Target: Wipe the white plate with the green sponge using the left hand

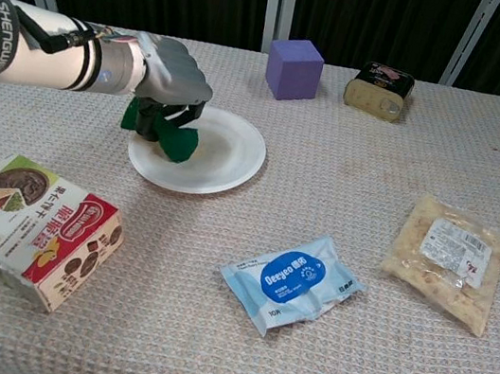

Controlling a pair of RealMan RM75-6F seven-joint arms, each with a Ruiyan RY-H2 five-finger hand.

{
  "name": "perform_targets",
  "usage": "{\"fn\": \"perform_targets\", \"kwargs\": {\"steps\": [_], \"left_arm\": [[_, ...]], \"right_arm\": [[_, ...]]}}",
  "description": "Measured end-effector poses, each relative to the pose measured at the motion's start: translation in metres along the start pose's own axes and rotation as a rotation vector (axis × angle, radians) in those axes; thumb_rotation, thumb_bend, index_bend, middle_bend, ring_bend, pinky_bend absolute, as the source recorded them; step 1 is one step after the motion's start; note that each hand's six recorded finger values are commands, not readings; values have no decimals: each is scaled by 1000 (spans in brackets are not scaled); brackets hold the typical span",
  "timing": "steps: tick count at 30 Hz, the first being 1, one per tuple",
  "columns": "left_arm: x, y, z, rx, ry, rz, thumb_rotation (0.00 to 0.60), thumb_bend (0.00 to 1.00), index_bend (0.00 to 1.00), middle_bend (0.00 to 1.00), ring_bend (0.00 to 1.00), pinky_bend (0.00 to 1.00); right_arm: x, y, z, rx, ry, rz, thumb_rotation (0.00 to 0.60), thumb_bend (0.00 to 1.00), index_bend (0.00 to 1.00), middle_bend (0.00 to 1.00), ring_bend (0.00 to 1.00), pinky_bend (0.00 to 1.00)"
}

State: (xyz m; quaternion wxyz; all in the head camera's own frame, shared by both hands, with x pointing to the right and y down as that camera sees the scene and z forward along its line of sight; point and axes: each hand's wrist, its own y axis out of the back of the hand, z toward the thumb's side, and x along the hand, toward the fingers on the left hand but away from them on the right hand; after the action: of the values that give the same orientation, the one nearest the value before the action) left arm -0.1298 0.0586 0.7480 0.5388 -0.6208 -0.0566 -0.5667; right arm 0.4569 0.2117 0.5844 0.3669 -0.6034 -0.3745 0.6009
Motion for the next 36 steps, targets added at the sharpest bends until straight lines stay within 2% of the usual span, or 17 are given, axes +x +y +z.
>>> {"fn": "perform_targets", "kwargs": {"steps": [9,21,30,36], "left_arm": [[-13,27,3,14,-13,54,600,416,605,653,583,616],[9,10,17,61,-3,-19,600,418,611,657,584,619],[-5,27,-9,17,42,25,600,418,612,657,584,619],[1,17,-6,21,38,-2,600,418,614,658,584,619]], "right_arm": [[1,-3,1,-4,1,5,600,153,48,136,25,4],[2,-2,-4,-7,-7,4,600,155,54,139,24,4],[3,-2,-3,-18,5,-6,600,154,60,141,24,3],[4,-4,-5,-22,0,0,600,154,61,141,24,4]]}}
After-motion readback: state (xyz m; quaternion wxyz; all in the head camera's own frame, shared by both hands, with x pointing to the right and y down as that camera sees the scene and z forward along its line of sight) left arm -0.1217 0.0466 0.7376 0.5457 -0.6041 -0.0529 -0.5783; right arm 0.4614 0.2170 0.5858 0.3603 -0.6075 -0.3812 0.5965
